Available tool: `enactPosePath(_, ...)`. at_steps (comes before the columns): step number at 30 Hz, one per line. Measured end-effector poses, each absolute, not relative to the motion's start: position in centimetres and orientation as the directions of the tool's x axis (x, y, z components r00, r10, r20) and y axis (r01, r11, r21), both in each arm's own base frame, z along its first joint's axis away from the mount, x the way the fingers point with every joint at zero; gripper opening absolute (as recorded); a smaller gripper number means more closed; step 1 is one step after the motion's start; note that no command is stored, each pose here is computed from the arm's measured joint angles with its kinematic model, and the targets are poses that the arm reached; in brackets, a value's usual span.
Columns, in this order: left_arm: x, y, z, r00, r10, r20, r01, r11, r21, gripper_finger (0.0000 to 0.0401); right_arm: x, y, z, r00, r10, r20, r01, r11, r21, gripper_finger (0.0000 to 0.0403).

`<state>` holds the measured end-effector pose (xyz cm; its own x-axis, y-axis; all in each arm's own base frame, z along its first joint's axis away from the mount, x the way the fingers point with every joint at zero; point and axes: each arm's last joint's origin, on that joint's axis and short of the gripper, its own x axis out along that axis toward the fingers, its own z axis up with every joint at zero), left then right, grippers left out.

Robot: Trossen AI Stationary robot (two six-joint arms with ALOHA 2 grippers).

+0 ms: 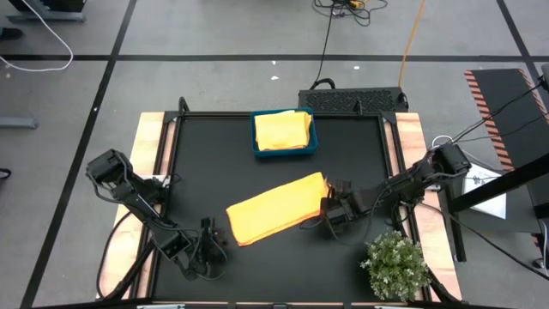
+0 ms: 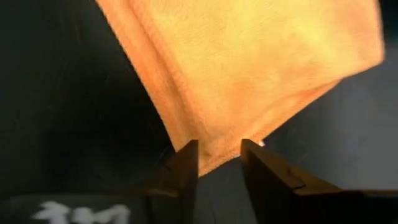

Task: Fold microfiber towels
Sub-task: Fold the folded orange microfiber towel

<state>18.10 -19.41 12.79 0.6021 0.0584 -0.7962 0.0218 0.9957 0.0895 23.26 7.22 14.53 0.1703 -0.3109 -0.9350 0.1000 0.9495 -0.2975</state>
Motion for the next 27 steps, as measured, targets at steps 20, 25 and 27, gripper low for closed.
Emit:
enactPosePath(20,20.3,-16.4,15.6,0.721,0.238,-0.65,-0.044,0.953,0.3,0.0145,25.7,5.5,17.4,0.496,-0.349,-0.795,0.233,0.936,-0.265,0.0156)
enactPosePath(25,22.5,-14.0,15.7,0.7,0.258,-0.666,-0.061,0.951,0.304,0.0145,25.0,2.8,15.1,0.423,-0.312,-0.851,0.247,0.943,-0.223,0.0155)
enactPosePath(27,23.2,-13.3,15.7,0.694,0.24,-0.679,-0.036,0.953,0.301,0.0145,24.4,1.9,14.2,0.39,-0.303,-0.87,0.257,0.943,-0.213,0.0155)
